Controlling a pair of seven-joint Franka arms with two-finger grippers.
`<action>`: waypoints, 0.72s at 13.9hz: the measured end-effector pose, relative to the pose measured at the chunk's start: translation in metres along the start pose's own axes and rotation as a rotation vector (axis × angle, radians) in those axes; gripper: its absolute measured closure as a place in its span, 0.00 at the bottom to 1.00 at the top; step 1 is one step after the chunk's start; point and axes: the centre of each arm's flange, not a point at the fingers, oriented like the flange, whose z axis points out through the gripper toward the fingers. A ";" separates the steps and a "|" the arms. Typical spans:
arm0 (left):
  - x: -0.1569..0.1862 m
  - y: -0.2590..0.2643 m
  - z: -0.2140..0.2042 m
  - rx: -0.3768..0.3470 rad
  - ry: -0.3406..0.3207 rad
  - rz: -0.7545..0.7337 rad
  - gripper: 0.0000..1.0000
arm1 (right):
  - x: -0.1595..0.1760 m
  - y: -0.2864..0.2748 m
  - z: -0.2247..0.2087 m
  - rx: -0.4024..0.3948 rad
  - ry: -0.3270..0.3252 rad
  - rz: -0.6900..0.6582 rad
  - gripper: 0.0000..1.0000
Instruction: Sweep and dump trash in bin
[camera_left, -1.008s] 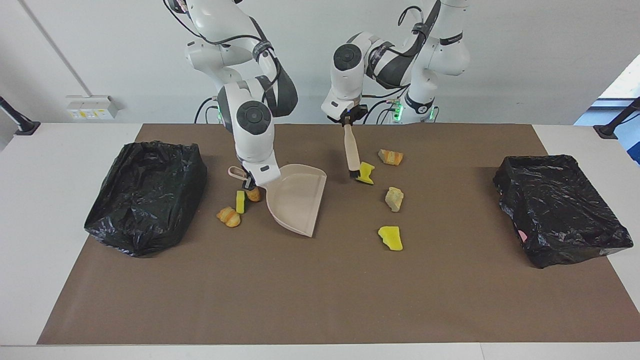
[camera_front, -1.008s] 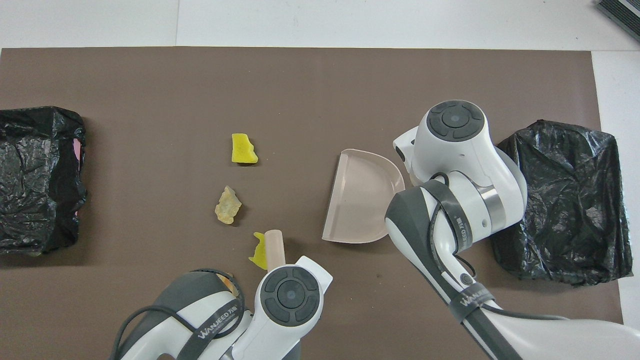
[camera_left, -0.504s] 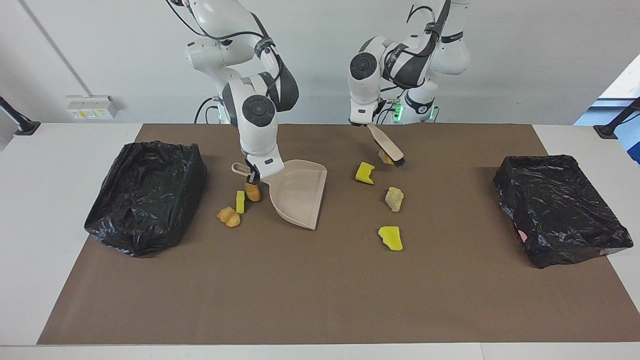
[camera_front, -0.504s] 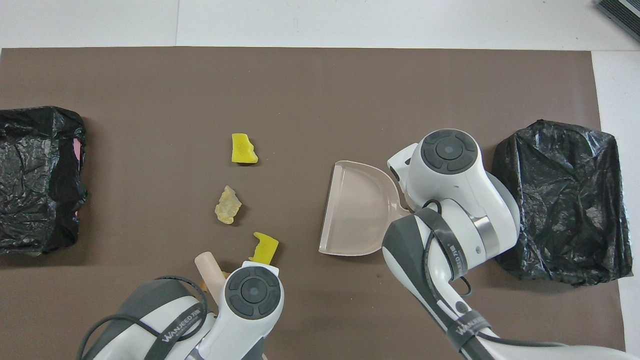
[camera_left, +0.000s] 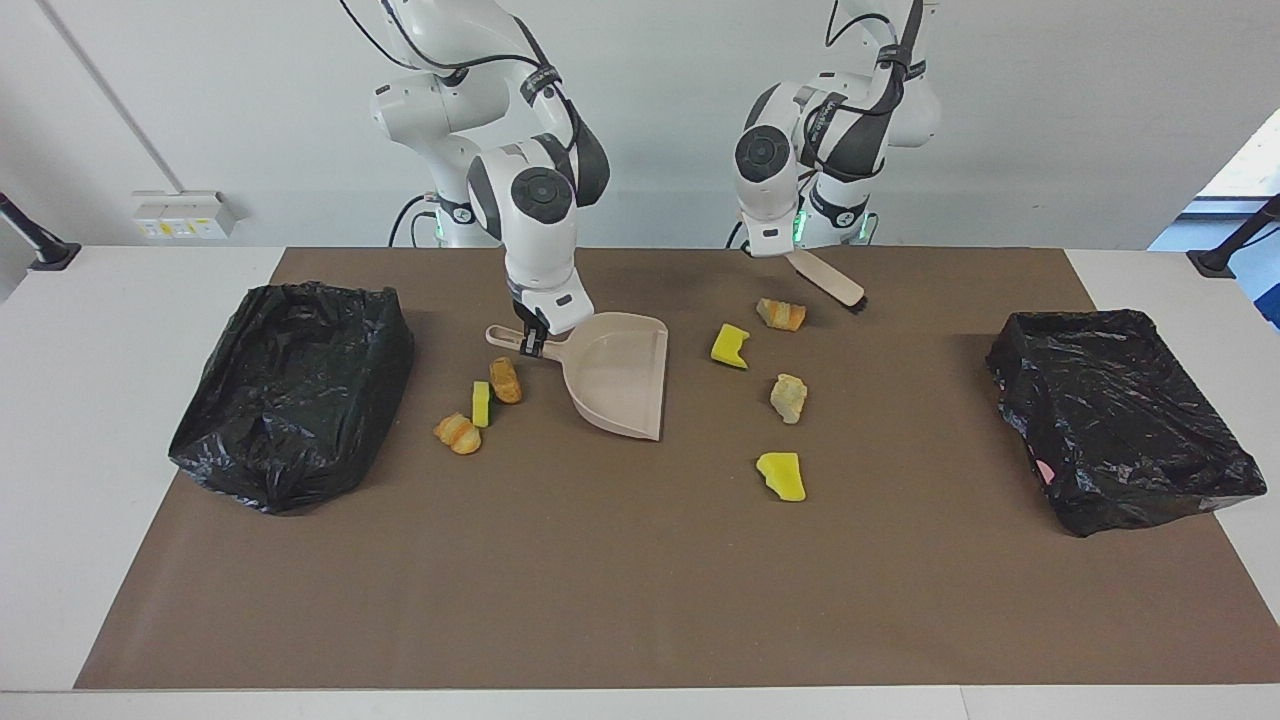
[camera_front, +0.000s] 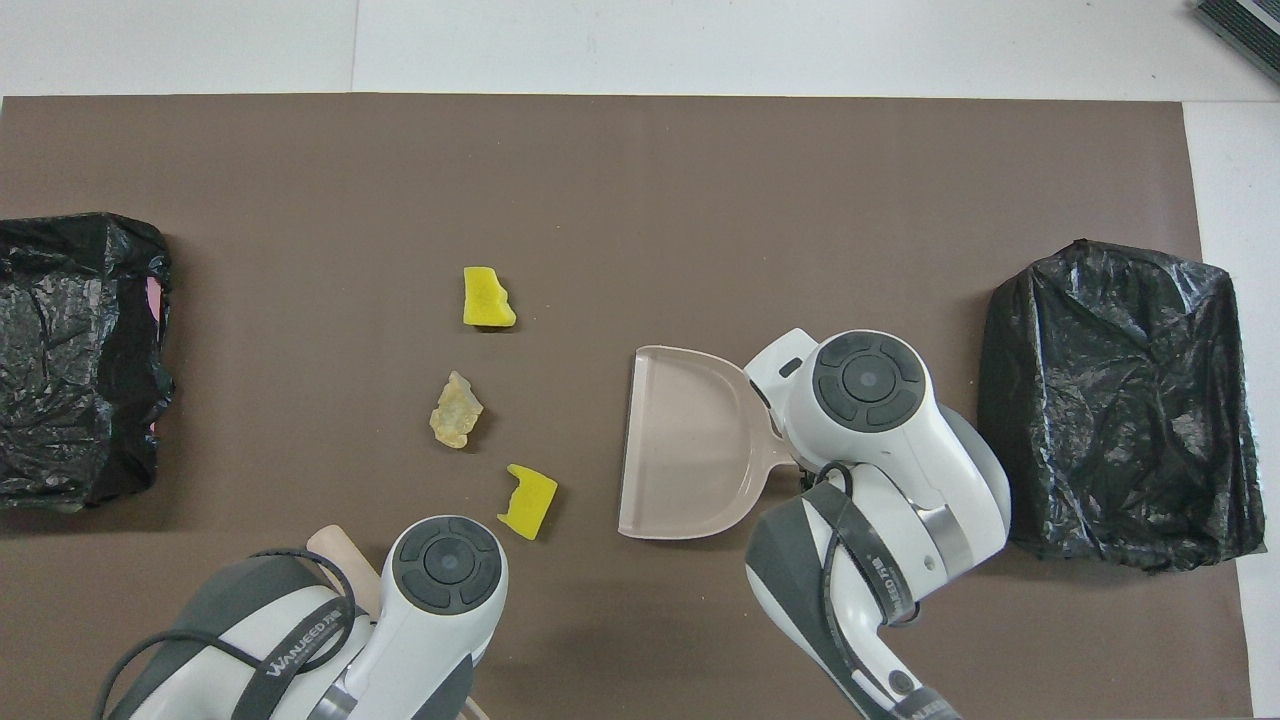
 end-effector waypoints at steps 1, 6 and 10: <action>0.001 0.003 0.010 -0.022 0.008 0.006 0.73 | 0.005 -0.004 0.002 0.002 -0.004 -0.011 0.69; 0.001 0.011 0.029 -0.082 0.016 0.115 0.73 | 0.018 -0.017 0.006 0.007 -0.014 -0.023 0.69; 0.009 0.028 0.017 -0.189 0.003 0.188 0.73 | 0.019 -0.018 0.007 0.007 -0.015 -0.018 0.69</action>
